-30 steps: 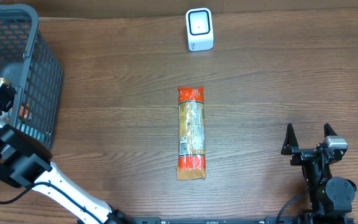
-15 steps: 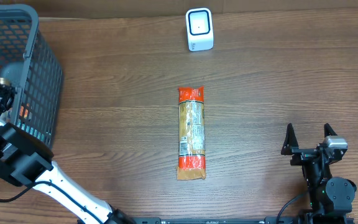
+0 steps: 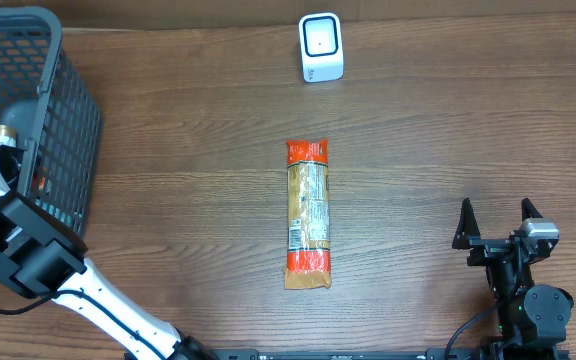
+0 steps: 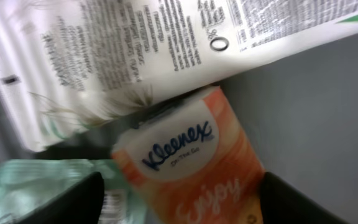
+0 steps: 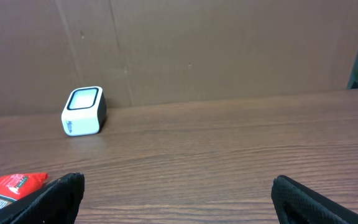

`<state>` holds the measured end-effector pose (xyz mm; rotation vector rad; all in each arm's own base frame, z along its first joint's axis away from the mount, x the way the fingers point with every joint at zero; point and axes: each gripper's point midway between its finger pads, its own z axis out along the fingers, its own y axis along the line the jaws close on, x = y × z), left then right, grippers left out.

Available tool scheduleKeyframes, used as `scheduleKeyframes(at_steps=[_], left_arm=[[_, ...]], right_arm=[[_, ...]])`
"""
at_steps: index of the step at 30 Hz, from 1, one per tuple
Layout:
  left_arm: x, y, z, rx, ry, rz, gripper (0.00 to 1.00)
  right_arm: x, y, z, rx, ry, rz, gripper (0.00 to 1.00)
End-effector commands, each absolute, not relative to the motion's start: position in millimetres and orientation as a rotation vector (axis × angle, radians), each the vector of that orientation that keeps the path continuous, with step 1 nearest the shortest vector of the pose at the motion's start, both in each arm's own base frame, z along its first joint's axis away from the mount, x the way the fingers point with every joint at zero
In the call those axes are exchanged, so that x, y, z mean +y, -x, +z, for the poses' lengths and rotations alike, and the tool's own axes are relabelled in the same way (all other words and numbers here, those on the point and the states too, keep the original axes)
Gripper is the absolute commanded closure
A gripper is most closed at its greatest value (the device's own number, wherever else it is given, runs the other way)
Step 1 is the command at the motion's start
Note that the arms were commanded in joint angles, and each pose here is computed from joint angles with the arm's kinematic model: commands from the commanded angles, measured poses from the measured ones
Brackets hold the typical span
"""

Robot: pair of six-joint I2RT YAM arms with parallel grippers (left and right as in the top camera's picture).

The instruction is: Scan the item barcode

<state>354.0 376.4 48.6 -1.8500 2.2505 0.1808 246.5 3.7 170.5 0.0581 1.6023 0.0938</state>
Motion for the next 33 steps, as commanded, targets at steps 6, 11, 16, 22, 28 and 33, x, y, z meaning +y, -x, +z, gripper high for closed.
scheduleKeyframes(at_steps=[6, 11, 16, 22, 28, 33], left_arm=[[376, -355, 40, 2.271, 1.828, 0.188, 0.66], [380, -350, 63, 2.340, 1.739, 0.206, 0.92], [379, -341, 102, 2.335, 1.757, 0.207, 0.89], [362, -316, 134, 2.402, 1.817, 0.208, 0.88], [342, -291, 105, 2.530, 1.906, 0.215, 0.86], [335, -271, 69, 2.618, 1.954, 0.289, 0.86]], right_arm=[[1, -247, 169, 1.598, -0.065, 0.079, 0.00], [1, -247, 169, 1.598, -0.065, 0.079, 0.00], [1, -247, 169, 1.597, -0.065, 0.079, 0.00], [1, -247, 169, 1.598, -0.065, 0.079, 0.00], [1, -247, 169, 1.598, -0.065, 0.079, 0.00], [1, -247, 169, 1.598, -0.065, 0.079, 0.00]])
